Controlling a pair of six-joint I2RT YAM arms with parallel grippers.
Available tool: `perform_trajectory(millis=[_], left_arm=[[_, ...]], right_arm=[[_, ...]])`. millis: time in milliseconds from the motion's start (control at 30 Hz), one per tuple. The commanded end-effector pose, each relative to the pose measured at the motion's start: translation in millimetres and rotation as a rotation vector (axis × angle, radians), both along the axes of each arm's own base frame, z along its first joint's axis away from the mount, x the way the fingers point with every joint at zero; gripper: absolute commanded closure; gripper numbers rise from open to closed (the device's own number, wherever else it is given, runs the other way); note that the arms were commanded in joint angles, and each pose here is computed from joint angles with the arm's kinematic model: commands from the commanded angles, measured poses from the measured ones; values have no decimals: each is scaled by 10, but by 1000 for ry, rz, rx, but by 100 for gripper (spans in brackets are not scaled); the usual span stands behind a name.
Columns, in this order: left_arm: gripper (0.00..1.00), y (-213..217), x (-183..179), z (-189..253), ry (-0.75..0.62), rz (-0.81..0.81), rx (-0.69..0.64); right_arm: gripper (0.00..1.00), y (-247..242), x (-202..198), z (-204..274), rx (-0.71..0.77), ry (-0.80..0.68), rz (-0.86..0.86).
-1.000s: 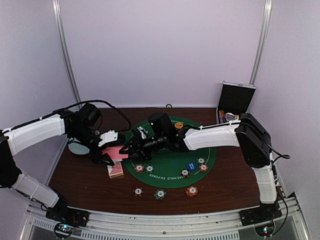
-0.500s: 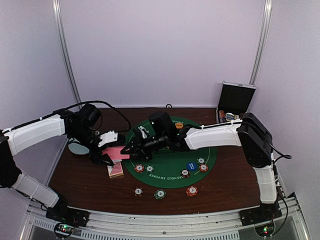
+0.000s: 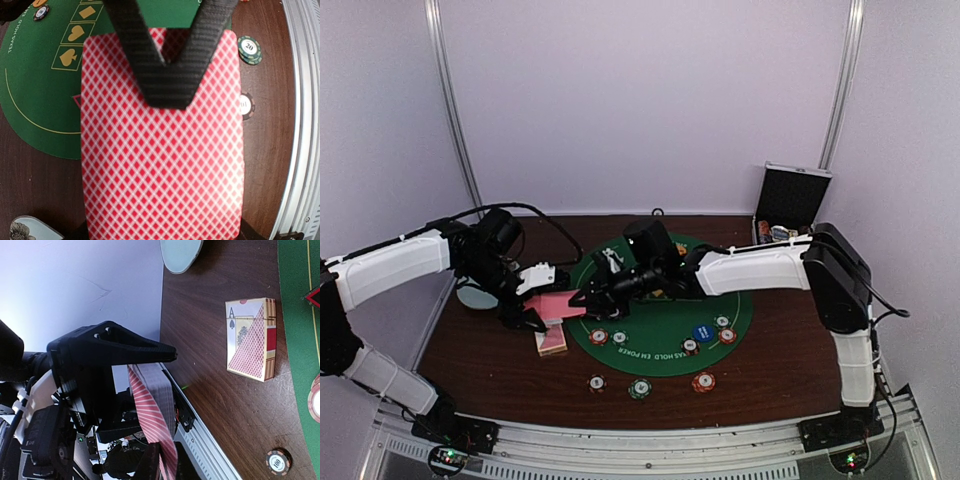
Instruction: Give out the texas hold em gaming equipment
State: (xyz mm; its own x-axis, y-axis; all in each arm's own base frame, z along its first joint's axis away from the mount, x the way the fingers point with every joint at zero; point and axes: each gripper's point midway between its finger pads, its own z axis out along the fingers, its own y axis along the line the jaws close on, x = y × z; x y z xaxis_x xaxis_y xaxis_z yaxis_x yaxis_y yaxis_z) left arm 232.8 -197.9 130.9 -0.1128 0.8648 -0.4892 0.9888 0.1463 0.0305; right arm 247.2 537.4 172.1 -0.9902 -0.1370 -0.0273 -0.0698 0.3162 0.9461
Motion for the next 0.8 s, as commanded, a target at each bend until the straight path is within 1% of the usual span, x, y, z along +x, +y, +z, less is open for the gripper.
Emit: perform_trajectory(millis=[0,267,467,667,767], left_arm=[[67,6,50,7,-10,19,-12],[70,102,83,-2,-6,46,-5],[72,166,64,-23,-4,55,15],[72,185,46,5,-7,59,18],[72,198,32,5,0,61,25]], right_arm=[[88,-133,65,217,20,-39,-22],[89,-351,248,264,20,-43,-54],[89,-505,502,234,12,-48,-86],[90,-524,858,-28,-37,-48,-101],[90,-446,992,-251,-100,-40,-89]])
